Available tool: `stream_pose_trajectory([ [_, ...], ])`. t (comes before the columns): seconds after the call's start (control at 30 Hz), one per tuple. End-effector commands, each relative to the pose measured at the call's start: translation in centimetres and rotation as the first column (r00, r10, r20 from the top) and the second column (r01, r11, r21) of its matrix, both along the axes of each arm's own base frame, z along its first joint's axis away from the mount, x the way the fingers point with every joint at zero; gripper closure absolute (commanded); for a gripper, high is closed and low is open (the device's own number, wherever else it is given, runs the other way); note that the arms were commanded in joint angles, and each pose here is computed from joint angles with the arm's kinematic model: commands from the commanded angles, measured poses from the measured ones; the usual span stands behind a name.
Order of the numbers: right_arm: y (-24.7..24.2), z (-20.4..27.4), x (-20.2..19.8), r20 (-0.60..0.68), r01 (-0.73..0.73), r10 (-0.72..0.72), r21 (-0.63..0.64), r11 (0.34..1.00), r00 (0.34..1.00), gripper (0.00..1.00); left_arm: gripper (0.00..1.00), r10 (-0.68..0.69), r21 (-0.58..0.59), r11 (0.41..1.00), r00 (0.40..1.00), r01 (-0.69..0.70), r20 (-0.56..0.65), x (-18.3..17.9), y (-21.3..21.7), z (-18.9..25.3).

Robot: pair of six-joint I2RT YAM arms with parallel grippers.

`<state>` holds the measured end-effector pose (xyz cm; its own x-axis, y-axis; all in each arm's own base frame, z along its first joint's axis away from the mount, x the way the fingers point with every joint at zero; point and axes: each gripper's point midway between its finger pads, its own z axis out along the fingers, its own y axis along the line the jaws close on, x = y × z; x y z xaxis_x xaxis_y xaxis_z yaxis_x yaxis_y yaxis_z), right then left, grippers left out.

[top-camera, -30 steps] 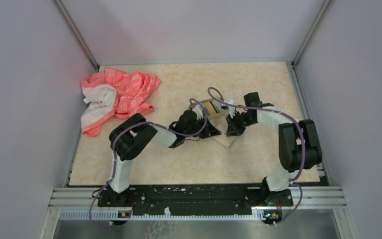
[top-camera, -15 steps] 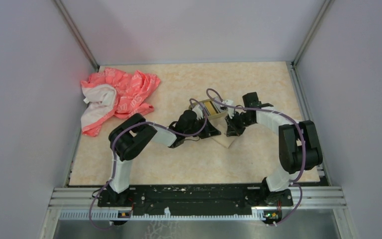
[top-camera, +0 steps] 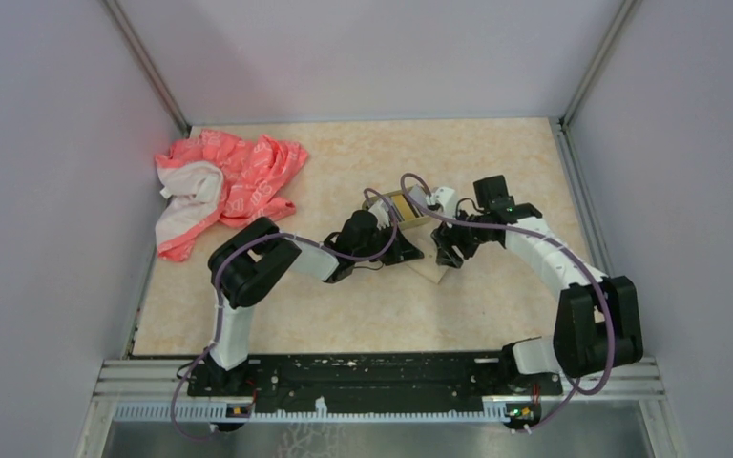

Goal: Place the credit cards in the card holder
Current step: Close the card holder at the center of the board.

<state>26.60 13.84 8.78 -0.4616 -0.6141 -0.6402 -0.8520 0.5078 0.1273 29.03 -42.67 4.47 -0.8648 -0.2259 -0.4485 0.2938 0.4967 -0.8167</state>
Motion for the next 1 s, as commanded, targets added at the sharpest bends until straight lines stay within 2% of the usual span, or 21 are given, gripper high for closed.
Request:
stream_pose_trajectory([
  [0.0,0.1,2.7,2.2,0.107,0.022,-0.022,-0.001,1.000,0.994,0.36,1.00,0.020,0.189,0.982,0.994,0.000,-0.103,-1.3,3.1,-5.7],
  [0.27,0.6,0.9,3.8,0.030,0.043,-0.042,-0.006,0.999,0.999,0.37,1.00,0.013,0.184,0.983,0.995,0.005,-0.101,-1.3,2.8,-5.5],
  [0.57,1.4,0.4,5.2,-0.017,0.079,-0.078,0.014,0.997,0.997,0.52,1.00,0.012,0.185,0.983,0.994,0.008,-0.108,-1.4,2.9,-5.9],
  [0.97,1.6,-0.5,5.9,-0.039,0.090,-0.090,-0.012,0.996,0.995,0.58,1.00,0.012,0.183,0.983,0.994,0.008,-0.108,-1.3,2.7,-5.9],
])
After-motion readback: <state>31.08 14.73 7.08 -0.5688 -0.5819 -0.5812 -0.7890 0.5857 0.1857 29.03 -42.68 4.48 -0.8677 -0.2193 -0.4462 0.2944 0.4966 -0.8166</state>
